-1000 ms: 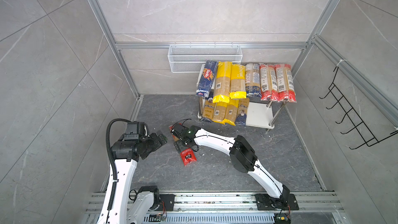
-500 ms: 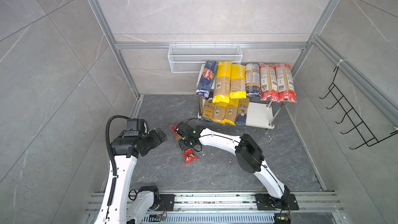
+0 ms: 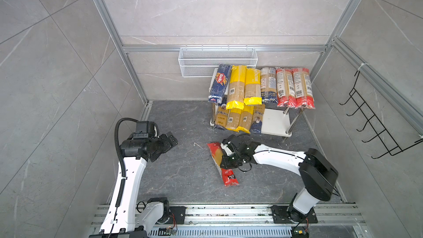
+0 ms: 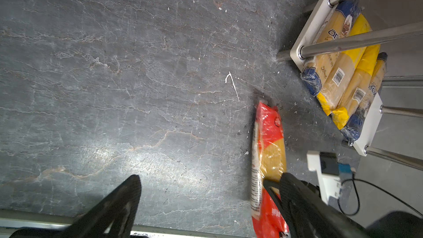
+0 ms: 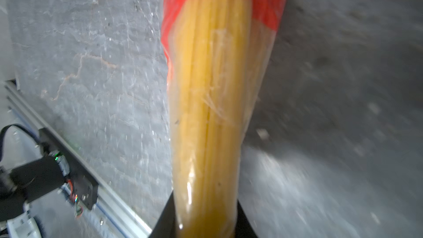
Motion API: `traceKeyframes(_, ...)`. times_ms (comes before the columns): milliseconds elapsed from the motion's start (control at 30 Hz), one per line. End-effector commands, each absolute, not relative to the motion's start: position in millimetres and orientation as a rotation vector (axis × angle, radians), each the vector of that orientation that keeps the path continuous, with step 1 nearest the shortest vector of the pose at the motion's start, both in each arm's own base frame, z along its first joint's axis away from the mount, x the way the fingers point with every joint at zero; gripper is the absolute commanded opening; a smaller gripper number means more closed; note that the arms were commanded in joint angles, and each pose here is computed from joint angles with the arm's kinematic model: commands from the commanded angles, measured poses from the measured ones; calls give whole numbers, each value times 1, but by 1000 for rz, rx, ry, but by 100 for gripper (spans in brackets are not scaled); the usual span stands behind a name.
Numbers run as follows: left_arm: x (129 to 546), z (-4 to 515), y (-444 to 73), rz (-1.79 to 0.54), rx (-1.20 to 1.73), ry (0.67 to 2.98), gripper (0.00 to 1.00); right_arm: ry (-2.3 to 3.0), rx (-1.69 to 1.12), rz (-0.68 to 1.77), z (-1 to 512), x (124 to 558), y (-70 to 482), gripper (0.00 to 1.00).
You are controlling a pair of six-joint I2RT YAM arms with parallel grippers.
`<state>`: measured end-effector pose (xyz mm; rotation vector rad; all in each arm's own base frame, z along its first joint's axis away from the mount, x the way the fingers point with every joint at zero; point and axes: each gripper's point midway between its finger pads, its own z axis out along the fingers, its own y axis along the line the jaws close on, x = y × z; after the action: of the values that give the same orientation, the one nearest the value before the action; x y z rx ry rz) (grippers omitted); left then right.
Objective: Place and organize the pasta boxes and bags onto the shelf
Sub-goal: 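Lift the red pack with the right gripper and carry it to the shelf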
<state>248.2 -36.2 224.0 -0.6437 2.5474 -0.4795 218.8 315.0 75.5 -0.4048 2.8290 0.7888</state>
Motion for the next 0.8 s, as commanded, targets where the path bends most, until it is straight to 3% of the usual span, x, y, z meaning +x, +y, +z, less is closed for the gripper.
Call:
traceKeyframes(0,264,234,-40,-519,-613,2498,97,2637,-292,981,134,232,301,0)
traceKeyframes(233,293,240,-50,-630,-632,2448,97,2528,-79,1046,158,245,231,0)
traceKeyframes(767,343,258,-53,-690,-672,2385,97,2476,31,683,191,295,123,0)
